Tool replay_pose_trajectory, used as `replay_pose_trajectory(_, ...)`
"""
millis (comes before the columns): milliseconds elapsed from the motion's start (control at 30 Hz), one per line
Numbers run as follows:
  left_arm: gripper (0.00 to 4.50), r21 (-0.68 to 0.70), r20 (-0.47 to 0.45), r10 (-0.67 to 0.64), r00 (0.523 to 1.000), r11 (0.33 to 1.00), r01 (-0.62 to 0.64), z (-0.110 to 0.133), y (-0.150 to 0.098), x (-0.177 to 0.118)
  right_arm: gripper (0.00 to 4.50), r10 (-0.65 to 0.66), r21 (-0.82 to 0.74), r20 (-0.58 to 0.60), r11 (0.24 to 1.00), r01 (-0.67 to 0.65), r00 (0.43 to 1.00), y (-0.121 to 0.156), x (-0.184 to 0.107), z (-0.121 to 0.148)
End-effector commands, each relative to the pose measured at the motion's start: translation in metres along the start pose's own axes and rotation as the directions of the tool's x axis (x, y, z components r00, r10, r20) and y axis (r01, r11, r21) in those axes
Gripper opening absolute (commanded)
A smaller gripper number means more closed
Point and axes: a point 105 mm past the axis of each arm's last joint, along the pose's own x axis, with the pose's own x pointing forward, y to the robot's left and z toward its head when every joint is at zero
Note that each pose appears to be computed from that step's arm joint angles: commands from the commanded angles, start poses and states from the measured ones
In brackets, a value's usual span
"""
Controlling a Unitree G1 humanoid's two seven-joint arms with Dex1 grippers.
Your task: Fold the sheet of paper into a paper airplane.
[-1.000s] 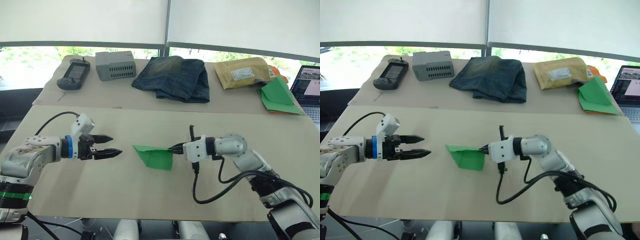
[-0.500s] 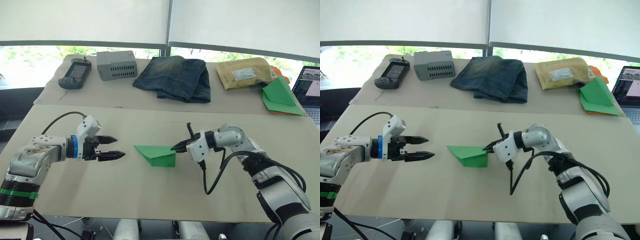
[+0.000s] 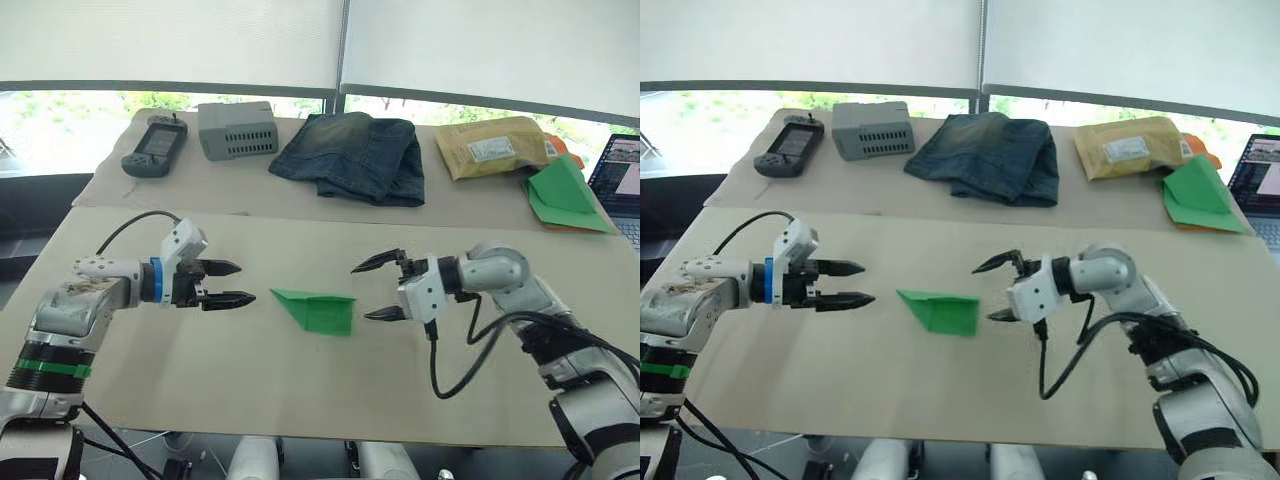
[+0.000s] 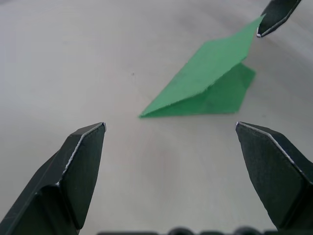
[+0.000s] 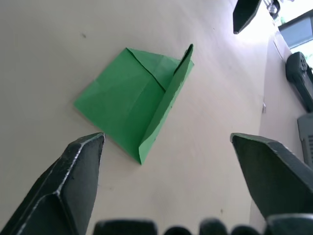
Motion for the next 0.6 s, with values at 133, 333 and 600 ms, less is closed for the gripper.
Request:
replay_pose_trajectory(133, 2.97, 0.024, 0.089, 0.012, 0.996, 1.0, -0.014, 0.033, 0.013, 0.027, 3.97, -0.231, 0.16, -0.053, 0.958, 0.236, 0.972, -0.025, -0.034, 0.02)
replay_pose_trajectory(333, 0.92, 0.082, 0.076, -0.087, 0.993, 0.993, 0.08, 0.04, 0.003, 0.06, 1.9, -0.348, 0.298, -0.127, 0.88, 0.371, 0.929, -0.025, -0.038, 0.027)
replay_pose_trajectory(600, 0.0, 0.177, -0.074, -0.199, 0.977, 0.962, 0.21, 0.004, -0.015, 0.08, 0.06, -0.482, 0.42, -0.207, 0.742, 0.523, 0.851, -0.02, -0.034, 0.037)
